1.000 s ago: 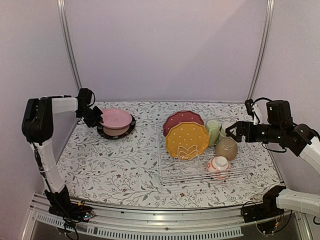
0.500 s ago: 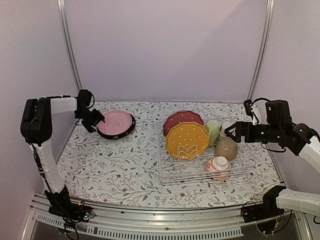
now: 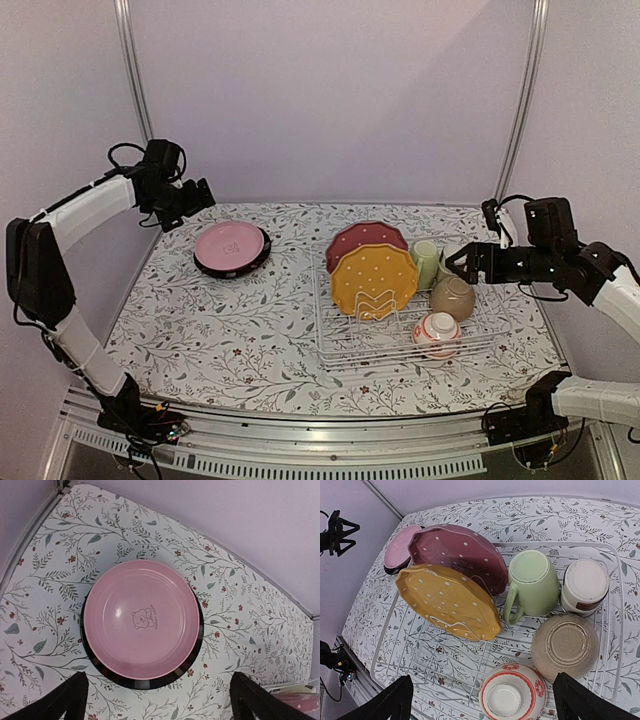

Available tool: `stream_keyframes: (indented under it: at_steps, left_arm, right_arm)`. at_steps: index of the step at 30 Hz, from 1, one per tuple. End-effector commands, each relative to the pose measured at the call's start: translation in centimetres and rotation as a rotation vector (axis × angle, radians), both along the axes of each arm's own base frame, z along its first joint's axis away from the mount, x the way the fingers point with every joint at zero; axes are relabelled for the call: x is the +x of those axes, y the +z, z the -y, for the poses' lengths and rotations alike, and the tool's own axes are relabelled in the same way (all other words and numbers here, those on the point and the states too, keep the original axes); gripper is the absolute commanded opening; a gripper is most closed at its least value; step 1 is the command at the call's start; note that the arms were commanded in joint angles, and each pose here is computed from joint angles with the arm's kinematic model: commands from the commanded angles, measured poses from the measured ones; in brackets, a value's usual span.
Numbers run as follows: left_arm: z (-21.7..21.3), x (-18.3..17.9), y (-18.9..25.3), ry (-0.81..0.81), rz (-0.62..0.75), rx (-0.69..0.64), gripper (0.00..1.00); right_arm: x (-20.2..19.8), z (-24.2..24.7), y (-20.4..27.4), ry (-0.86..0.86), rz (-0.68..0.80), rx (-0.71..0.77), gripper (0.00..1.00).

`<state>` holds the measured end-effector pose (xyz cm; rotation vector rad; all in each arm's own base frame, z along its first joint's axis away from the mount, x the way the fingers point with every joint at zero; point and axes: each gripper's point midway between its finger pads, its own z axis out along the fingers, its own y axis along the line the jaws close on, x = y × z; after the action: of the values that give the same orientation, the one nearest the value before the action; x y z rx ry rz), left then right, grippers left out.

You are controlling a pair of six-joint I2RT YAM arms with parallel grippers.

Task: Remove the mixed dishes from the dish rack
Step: Grab the plate from the dish rack.

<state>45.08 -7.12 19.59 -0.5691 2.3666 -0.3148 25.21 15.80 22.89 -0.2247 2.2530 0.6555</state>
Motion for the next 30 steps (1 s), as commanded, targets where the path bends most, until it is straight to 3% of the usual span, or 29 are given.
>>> stream_keyframes:
  at_steps: [1,5,11,20,24,30]
  left_arm:
    - [3.7,-0.6,5.9,-0.223,0.14,0.142,0.99]
    - [9.1,-2.7,9.9,-0.487,0.226,0.26,1.0]
    - [16.7,-8.5,12.3,-0.901,0.345,0.253,1.0]
    - [25.8,-16.2,9.7,-1.431,0.421,0.359,0.95]
    - [29.1,-16.4,7.8,-1.578,0.395,0.39,0.91]
    - [33.8,-15.5,5.8,-1.718,0.357,0.328,0.87]
  right_arm:
    - [0.4,-0.5,1.2,0.035,0.026,-0.001,0.99]
    - [0.8,-0.7,1.8,0.043,0.036,-0.001,0.99]
    - [0.9,-1.0,1.9,0.048,0.026,0.007,0.99]
    - [0.2,-0.7,1.6,0.05,0.028,0.015,0.99]
    - [0.1,-0.5,1.8,0.038,0.038,0.024,0.99]
    - [-0.6,-0.4,1.4,0.047,0.028,0.031,0.99]
